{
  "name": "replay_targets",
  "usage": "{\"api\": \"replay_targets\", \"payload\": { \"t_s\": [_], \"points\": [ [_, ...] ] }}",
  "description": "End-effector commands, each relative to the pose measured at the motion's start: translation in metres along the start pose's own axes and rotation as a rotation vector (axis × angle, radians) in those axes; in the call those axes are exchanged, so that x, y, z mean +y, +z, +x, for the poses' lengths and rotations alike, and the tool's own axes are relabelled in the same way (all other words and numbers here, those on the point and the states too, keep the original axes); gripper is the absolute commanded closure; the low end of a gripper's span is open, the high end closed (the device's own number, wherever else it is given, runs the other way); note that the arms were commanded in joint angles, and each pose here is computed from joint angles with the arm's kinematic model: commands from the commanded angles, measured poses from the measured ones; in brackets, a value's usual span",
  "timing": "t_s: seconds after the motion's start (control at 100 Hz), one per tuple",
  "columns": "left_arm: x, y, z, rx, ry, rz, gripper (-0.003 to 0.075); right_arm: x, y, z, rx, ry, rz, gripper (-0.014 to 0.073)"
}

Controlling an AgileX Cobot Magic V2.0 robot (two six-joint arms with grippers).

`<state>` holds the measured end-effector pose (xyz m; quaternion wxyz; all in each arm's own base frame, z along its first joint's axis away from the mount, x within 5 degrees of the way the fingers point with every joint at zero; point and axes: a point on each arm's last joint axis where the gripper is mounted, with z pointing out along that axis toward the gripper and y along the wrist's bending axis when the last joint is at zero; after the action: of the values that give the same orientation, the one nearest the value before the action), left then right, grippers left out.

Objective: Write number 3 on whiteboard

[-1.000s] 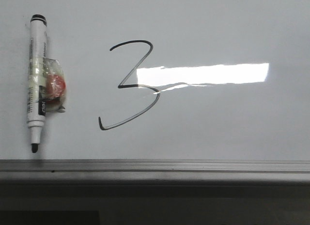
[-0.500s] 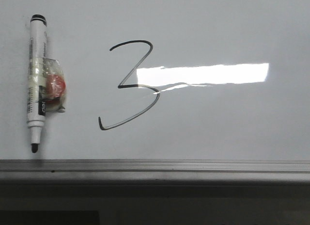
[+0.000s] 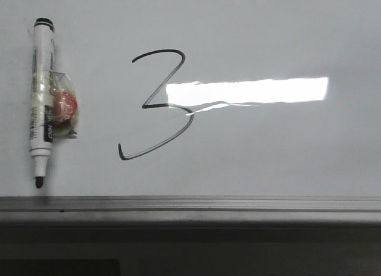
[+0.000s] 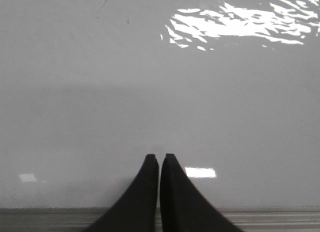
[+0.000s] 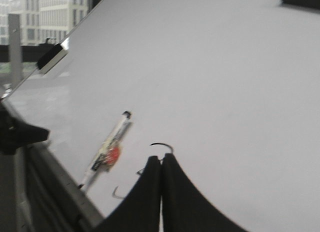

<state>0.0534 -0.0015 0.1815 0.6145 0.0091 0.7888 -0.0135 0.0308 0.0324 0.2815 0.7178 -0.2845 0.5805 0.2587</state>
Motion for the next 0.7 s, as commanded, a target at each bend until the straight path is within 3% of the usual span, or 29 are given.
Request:
{"api": "replay_targets", "payload": {
  "t_s": [0.0, 0.2, 0.39, 0.49, 0.6, 0.69],
  "points": [
    [0.0, 0.002, 0.004, -0.05, -0.014, 0.0, 0.0741, -0.008, 0.005, -0.01, -0.144, -0.022, 0.134, 0.066],
    [0.0, 0.002, 0.004, -0.05, -0.014, 0.0, 0.0741, -0.023, 0.006, 0.01, -0.086, 0.052, 0.419, 0.066],
    [0.0, 0.002, 0.004, -0.05, -0.014, 0.0, 0.0741, -0.037, -0.002, 0.036, 0.044, 0.031, 0.686, 0.066],
    [0.0, 0.002, 0.004, -0.05, -0.014, 0.0, 0.0741, -0.039, -0.006, 0.049, 0.105, 0.035, 0.759, 0.066],
    [0.0, 0.002, 0.004, -0.05, -0.014, 0.0, 0.0741, -0.04, -0.009, 0.067, 0.196, -0.038, 0.776, 0.066],
    [0.0, 0.002, 0.004, -0.05, -0.014, 0.0, 0.0741, -0.039, -0.012, 0.083, 0.225, 0.007, 0.783, 0.066]
  ]
}}
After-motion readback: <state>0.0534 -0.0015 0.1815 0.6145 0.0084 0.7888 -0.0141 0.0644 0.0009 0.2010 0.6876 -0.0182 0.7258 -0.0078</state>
